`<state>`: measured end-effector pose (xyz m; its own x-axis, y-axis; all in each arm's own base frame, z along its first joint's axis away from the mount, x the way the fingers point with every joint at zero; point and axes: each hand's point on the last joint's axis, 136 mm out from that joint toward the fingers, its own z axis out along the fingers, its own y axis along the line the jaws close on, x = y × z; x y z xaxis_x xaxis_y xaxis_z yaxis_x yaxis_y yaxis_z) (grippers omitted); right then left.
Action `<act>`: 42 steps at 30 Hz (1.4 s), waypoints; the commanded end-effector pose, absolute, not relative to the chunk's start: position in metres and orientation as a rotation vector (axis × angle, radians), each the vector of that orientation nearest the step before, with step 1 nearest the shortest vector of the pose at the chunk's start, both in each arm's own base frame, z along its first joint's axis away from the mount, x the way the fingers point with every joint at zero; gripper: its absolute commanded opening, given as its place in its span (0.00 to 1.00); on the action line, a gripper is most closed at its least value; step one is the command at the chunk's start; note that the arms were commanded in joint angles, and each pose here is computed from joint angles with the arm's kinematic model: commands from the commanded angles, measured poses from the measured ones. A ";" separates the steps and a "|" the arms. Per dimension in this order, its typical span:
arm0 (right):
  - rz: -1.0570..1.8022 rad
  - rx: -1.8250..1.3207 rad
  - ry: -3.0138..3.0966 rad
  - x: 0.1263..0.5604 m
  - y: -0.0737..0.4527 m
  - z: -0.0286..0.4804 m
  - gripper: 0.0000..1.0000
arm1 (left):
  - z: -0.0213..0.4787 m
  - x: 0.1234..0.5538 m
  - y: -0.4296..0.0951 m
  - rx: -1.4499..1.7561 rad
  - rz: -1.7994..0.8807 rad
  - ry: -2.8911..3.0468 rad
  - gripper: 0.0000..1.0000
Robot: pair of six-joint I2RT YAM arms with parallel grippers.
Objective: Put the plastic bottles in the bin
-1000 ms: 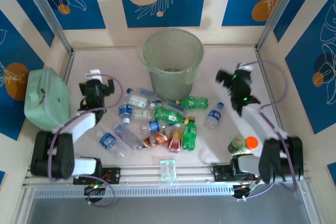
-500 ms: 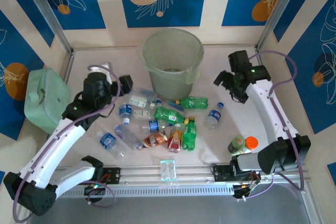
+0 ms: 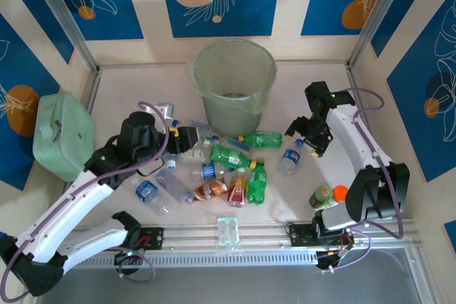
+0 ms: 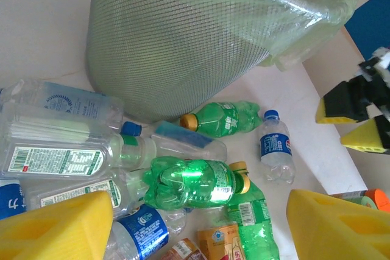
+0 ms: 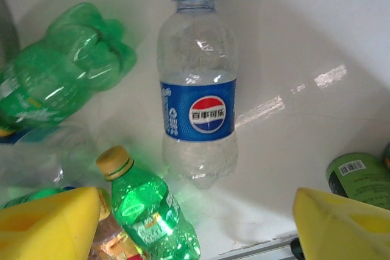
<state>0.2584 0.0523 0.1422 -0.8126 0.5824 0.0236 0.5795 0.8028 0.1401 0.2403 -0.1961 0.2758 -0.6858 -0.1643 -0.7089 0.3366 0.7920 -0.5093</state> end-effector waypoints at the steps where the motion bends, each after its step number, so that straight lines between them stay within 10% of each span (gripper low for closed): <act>1: 0.294 0.959 3.015 0.263 0.058 0.126 0.82 | 0.269 0.235 -0.200 0.154 -0.829 2.210 0.74; 28: 0.196 1.078 3.134 0.284 0.048 0.022 0.71 | 0.255 0.247 -0.216 0.065 -0.913 2.243 0.72; 42: 0.231 0.999 2.950 0.291 0.039 0.080 0.59 | 0.262 0.251 -0.213 0.068 -0.871 2.236 0.73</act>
